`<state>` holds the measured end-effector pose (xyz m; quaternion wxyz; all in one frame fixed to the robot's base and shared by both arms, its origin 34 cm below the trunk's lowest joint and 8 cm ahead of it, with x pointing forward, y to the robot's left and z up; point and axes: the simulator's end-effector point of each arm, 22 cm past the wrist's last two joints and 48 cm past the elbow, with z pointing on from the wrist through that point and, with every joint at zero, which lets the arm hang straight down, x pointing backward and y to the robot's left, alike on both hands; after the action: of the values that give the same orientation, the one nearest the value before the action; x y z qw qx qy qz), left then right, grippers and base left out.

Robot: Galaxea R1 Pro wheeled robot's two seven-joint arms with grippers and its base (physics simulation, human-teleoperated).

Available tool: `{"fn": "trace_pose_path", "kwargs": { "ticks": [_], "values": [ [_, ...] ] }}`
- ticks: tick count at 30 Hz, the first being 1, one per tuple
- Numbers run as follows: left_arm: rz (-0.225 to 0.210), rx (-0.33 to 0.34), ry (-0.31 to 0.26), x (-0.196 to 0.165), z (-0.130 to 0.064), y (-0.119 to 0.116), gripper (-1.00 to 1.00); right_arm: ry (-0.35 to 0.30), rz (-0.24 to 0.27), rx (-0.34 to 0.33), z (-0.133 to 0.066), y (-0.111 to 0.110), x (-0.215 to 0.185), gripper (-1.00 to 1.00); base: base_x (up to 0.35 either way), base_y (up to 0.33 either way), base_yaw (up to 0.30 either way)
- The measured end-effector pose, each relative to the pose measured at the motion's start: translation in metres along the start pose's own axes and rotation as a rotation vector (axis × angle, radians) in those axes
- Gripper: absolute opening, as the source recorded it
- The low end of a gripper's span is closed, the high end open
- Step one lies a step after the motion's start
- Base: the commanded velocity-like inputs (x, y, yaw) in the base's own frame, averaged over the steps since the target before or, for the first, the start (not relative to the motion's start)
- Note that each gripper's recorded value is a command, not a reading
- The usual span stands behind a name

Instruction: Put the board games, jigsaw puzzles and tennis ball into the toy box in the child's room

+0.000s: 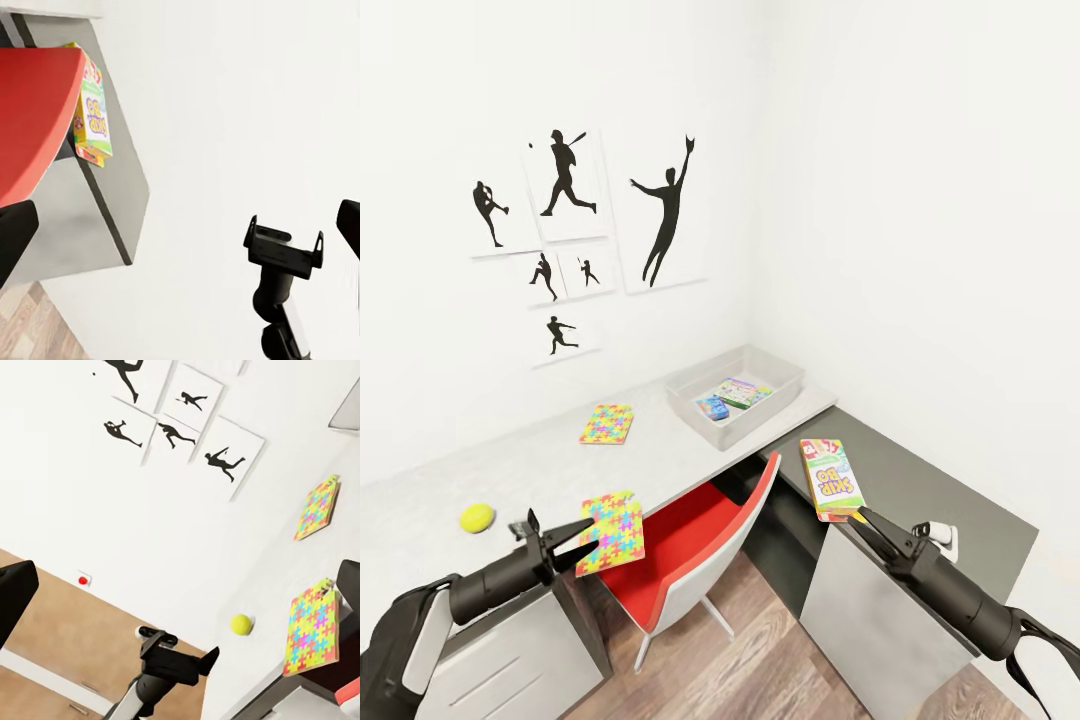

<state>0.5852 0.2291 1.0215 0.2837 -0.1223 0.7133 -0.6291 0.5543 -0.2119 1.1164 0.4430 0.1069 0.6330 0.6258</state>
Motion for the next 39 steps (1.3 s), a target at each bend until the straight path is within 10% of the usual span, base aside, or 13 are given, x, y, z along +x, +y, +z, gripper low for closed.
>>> {"fn": "trace_pose_path", "kwargs": {
  "ticks": [39],
  "values": [
    [-0.086, -0.122, -0.003, -0.005, -0.014, 0.073, 1.00, -0.003, 0.003, 0.000, 0.005, -0.027, 0.004, 1.00, 0.000, 0.000, 0.000]
  ]
}}
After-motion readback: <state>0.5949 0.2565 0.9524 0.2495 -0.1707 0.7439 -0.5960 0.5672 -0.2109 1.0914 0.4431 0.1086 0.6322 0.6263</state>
